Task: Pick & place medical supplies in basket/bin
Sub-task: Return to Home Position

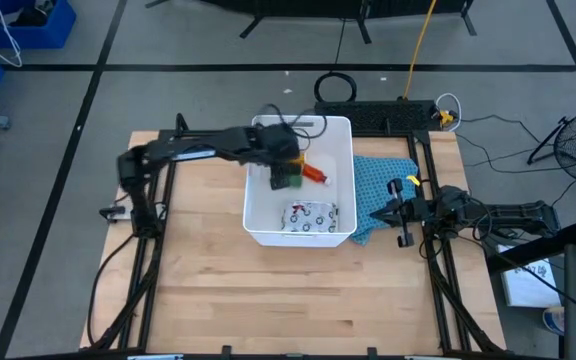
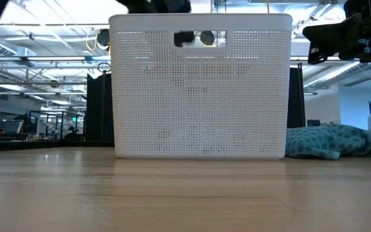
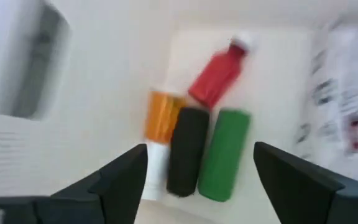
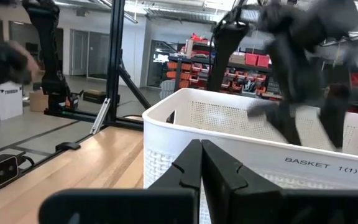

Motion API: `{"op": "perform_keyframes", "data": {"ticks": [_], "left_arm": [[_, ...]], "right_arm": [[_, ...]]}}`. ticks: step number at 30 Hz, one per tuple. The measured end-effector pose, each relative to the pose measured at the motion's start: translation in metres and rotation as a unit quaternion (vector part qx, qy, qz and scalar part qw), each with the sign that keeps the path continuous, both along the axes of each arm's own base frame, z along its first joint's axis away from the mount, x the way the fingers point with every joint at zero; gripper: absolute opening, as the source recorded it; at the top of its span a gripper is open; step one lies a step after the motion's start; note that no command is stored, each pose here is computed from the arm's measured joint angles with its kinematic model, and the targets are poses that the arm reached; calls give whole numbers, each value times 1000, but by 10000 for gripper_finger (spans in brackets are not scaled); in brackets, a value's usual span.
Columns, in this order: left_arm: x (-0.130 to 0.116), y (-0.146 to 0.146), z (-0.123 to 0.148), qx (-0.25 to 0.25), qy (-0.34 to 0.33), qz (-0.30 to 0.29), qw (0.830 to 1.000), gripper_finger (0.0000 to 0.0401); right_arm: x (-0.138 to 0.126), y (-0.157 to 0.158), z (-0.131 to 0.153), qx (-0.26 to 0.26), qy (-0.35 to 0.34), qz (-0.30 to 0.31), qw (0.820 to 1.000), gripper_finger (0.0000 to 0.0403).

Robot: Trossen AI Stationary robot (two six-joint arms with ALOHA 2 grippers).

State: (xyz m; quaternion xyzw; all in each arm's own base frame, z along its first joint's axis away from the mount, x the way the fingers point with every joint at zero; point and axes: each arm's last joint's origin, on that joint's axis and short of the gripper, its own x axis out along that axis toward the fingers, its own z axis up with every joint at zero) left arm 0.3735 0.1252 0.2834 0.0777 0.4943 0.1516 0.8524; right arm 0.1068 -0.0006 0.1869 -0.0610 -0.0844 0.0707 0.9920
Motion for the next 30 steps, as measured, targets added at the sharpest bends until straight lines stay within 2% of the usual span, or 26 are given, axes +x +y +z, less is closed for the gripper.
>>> {"op": "perform_keyframes", "data": {"ticks": [3, 5, 8, 11, 14, 16, 19, 23, 26, 30], "left_arm": [[-21, -17, 40, 4, -44, -33, 998, 302], [-41, -32, 66, -8, -65, -62, 996, 287], [-77, -58, 97, -30, -92, -107, 990, 234], [-114, -83, 101, -42, -124, -148, 980, 149], [-144, -100, 80, -42, -179, -202, 962, 49], [-162, -107, 59, -52, -223, -232, 945, 15], [-186, -111, 27, -51, -312, -248, 916, 13], [-217, -113, -8, -51, -420, -225, 878, 4], [-235, -117, -34, -58, -457, -204, 864, 3], [-251, -122, -64, -56, -473, -188, 859, 2]], "right_arm": [[0, 0, 0, -3, -1, 0, 1000, 0], [0, 0, 0, -2, -1, 0, 1000, 0], [0, 0, 0, 1, 1, 0, 1000, 0], [0, 0, -1, -1, 3, 0, 1000, 0], [0, 0, 0, -3, 1, 0, 1000, 0], [0, 0, 0, -3, -2, 0, 1000, 0], [0, 0, 1, 2, -4, 0, 1000, 0], [-1, 0, 4, 16, -18, 3, 1000, 0], [-1, 0, 4, 18, -21, 4, 1000, 0], [-1, 0, 4, 23, -20, 4, 1000, 0]]}}
